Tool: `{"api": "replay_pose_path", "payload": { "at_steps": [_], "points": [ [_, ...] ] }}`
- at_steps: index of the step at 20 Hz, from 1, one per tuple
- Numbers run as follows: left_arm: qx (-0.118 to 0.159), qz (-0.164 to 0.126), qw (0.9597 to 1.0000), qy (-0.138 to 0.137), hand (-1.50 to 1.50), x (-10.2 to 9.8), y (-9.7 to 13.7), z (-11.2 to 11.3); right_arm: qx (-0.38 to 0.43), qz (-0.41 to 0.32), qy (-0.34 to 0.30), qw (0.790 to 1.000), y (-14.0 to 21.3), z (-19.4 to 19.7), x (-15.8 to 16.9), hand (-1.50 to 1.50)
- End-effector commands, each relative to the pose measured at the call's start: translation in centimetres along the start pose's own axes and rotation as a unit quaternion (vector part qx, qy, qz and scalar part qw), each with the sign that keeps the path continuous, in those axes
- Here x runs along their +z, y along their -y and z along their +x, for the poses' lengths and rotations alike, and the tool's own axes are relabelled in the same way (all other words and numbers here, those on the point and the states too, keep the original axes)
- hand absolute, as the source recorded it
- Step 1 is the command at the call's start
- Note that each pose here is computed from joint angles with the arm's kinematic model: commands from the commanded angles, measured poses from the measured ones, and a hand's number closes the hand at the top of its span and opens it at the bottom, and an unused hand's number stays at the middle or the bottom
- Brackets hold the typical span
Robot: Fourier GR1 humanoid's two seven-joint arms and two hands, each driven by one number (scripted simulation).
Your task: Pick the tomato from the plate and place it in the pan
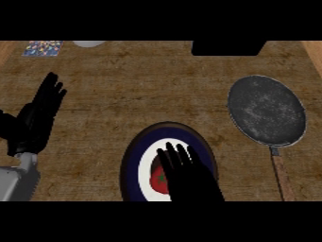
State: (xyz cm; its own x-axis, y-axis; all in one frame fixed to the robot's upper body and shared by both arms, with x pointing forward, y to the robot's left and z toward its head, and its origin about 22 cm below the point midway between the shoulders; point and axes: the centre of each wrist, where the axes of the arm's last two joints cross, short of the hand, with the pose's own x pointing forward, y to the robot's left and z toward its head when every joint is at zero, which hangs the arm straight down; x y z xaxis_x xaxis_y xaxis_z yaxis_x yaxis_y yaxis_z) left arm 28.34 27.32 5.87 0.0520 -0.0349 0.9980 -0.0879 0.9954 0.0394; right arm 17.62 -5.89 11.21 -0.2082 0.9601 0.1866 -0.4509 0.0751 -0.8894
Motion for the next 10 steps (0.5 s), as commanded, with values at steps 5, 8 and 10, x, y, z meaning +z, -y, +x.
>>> {"api": "replay_pose_path", "payload": {
  "at_steps": [5, 8, 10],
  "points": [
    [-0.004, 0.005, 1.0000, 0.002, 0.00, -0.1, -0.2, -0.2, 0.080, -0.012, -0.087, 0.993, 0.4, 3.1, 0.3, -1.50],
    [0.006, 0.002, 0.9999, 0.009, 0.00, -0.7, -1.6, 0.1, 0.073, -0.009, -0.068, 0.995, 0.2, 3.9, -0.7, -1.50],
    [0.004, -0.003, 1.0000, -0.004, 0.00, 0.0, -0.7, 0.5, 0.069, -0.002, -0.073, 0.995, -0.9, 4.3, -1.4, -1.50]
  ]
}}
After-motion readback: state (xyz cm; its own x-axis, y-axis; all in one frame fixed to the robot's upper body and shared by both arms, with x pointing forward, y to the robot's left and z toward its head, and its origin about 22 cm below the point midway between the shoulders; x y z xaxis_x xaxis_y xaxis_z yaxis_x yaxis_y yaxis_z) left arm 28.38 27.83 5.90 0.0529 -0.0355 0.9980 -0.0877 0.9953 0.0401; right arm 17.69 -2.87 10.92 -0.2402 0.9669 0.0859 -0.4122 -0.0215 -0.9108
